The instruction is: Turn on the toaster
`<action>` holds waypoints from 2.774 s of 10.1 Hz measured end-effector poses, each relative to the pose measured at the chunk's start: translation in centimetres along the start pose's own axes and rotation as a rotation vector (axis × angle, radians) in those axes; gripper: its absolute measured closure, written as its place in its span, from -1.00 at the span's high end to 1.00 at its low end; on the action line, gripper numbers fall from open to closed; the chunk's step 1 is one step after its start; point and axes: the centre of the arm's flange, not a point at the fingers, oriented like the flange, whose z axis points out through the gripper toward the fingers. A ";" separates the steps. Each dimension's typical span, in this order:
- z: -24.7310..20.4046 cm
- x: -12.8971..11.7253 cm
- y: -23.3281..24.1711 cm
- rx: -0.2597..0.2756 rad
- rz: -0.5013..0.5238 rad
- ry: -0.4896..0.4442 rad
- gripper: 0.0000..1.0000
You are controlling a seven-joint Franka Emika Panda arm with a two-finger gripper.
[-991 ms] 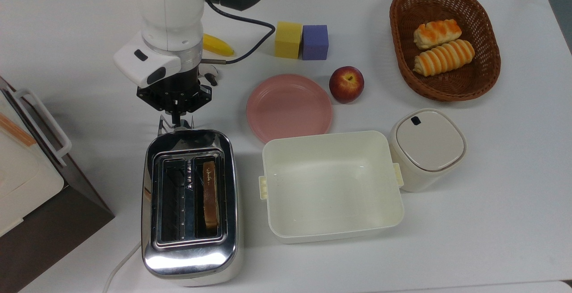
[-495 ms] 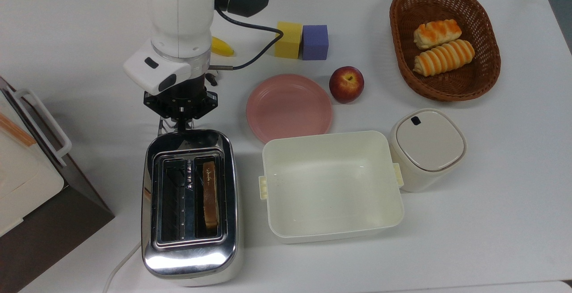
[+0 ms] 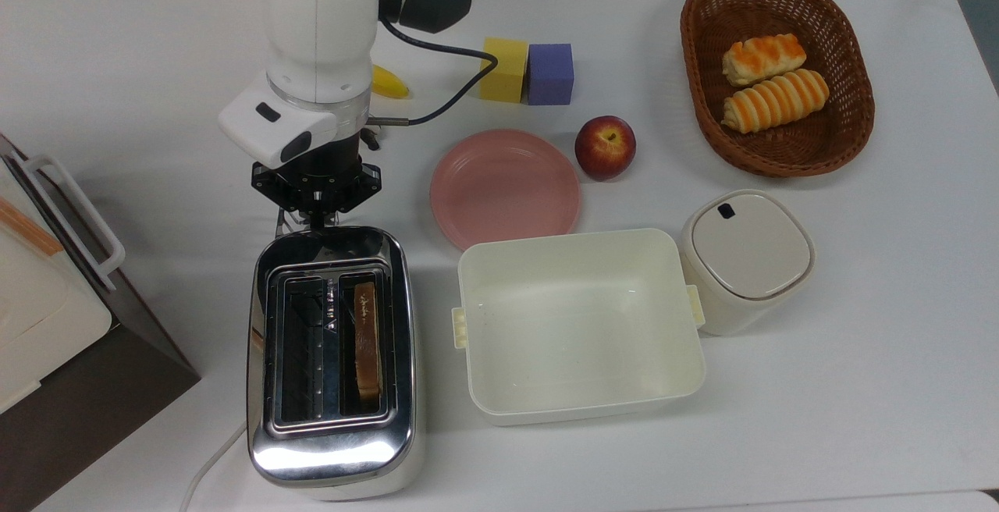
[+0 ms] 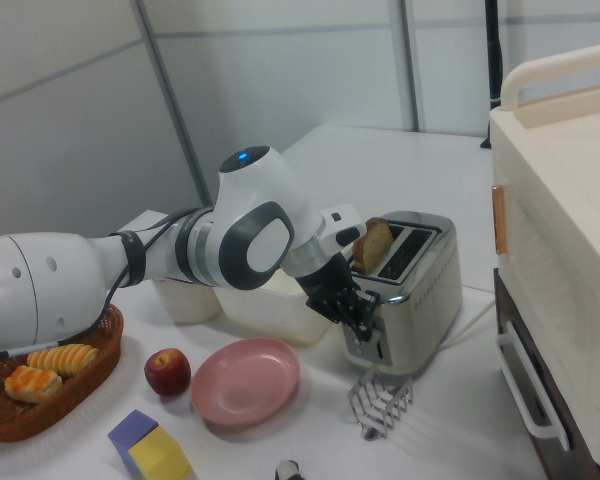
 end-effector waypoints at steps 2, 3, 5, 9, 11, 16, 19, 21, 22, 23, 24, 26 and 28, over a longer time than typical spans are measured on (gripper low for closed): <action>1.0 0.0 -0.2 -0.001 -0.006 -0.006 -0.98; 1.8 0.0 -0.3 0.001 -0.007 -0.011 -0.98; 2.9 -0.1 -0.6 -0.003 -0.018 -0.023 -0.98; 3.9 -0.1 -0.7 -0.008 -0.026 -0.029 -0.98; 4.7 -0.2 -0.8 -0.010 -0.033 -0.037 -0.98; 4.7 -0.1 -0.9 -0.011 -0.034 -0.037 -0.98; 3.9 0.0 -0.2 -0.016 -0.026 -0.024 -0.98; 1.1 0.2 0.9 -0.028 -0.010 0.005 -0.98; -0.7 0.0 1.3 -0.033 -0.004 0.004 -0.98; -2.5 -0.2 1.5 -0.036 0.000 -0.002 -0.98; -4.3 -0.5 1.4 -0.035 -0.001 -0.015 -0.98; -7.6 -1.0 0.1 -0.025 -0.017 -0.039 -0.98; -11.9 -2.2 -0.8 -0.022 -0.026 -0.077 -0.98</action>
